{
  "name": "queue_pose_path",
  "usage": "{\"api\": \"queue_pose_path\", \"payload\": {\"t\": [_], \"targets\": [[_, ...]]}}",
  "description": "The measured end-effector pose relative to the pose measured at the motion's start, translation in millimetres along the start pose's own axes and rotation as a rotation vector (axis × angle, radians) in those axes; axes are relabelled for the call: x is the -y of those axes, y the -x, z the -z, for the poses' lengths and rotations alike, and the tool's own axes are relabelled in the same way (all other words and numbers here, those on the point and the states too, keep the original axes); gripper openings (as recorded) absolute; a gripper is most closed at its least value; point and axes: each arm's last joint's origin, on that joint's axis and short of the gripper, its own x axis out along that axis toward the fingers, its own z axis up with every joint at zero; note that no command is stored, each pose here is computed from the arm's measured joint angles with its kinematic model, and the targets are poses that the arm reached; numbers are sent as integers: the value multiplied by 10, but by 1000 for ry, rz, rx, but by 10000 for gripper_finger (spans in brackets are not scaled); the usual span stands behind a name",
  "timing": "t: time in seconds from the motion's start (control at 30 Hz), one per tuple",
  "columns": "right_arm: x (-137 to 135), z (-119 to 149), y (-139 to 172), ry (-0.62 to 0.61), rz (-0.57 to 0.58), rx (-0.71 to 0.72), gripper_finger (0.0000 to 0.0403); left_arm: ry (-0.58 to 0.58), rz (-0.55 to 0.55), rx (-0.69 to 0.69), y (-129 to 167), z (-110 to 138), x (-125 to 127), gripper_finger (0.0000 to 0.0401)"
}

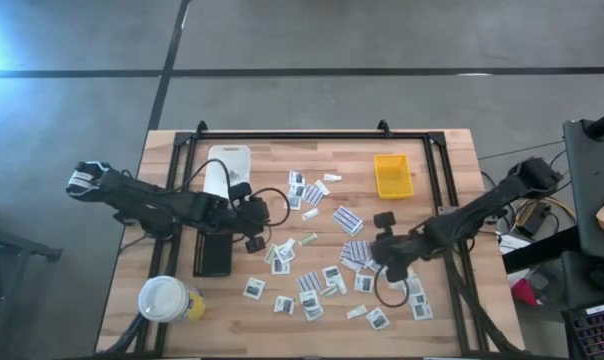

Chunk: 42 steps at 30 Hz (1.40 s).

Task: Pick & Place First Aid Supplies
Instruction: Put the blue bandage pack into the yellow bin

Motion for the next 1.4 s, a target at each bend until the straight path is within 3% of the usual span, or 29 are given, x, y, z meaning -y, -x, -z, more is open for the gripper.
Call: {"api": "queue_pose_path", "payload": {"t": [0.27,0.53,0.8,1.07,1.4], "targets": [[-71,-35,-181,75,52,-106,43,-51,32,108,-7,-99,33,112],[-43,-34,-287,117,256,-119,43,-91,59,150,-10,-134,52,112],[-20,-27,-510,210,257,-197,43,-93,59,148,-11,-131,52,112],[-72,-92,-684,208,260,-244,43,-97,57,141,-13,-124,49,112],[-54,-280,-623,194,270,-274,66,-99,56,138,-13,-120,49,112]]}}
